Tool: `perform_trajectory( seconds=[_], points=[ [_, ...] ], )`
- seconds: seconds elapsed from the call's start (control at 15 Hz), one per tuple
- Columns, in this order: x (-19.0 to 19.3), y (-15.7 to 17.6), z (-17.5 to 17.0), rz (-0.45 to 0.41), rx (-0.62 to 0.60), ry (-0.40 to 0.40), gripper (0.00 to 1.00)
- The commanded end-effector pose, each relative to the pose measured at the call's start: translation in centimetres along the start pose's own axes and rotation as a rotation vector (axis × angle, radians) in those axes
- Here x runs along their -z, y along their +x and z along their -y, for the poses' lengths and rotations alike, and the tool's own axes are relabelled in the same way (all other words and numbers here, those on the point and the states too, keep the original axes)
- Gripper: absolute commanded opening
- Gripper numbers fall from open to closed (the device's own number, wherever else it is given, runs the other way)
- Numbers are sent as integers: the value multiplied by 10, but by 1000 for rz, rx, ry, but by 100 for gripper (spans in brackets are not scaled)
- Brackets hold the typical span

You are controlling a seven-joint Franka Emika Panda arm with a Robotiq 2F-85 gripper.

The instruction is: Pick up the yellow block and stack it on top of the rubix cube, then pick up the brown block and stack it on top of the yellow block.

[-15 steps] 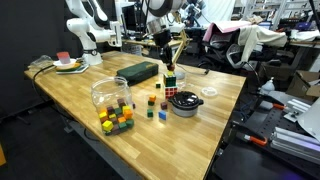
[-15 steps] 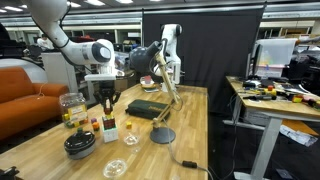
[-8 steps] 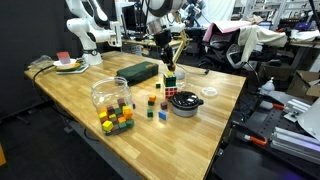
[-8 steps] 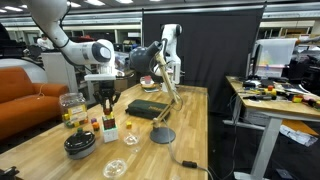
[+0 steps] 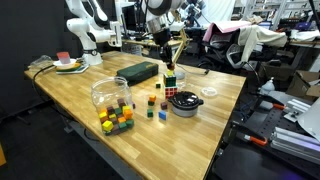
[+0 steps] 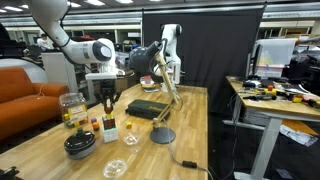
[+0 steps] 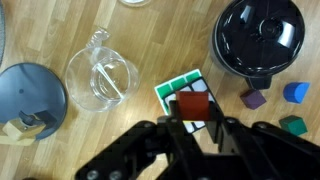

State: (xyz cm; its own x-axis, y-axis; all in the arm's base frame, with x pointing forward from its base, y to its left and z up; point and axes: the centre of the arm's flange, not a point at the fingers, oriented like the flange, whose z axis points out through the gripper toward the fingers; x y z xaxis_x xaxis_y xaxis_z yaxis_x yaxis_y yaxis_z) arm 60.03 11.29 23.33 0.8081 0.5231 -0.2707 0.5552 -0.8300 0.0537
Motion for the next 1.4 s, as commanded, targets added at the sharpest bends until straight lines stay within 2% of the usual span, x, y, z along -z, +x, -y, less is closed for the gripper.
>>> perform_trajectory(
  seconds=[0.0, 0.53, 0.6, 0.67, 1.13, 1.33],
  points=[
    [-1, 8, -5, 25, 28, -2, 7],
    [-5, 15, -2, 45, 41, 9, 7],
    [-5, 15, -2, 51, 41, 11, 40],
    [-5, 15, -3, 54, 40, 12, 55],
    [-3, 11, -5, 56, 28, 16, 99],
    [13, 2, -6, 25, 12, 17, 100]
  ],
)
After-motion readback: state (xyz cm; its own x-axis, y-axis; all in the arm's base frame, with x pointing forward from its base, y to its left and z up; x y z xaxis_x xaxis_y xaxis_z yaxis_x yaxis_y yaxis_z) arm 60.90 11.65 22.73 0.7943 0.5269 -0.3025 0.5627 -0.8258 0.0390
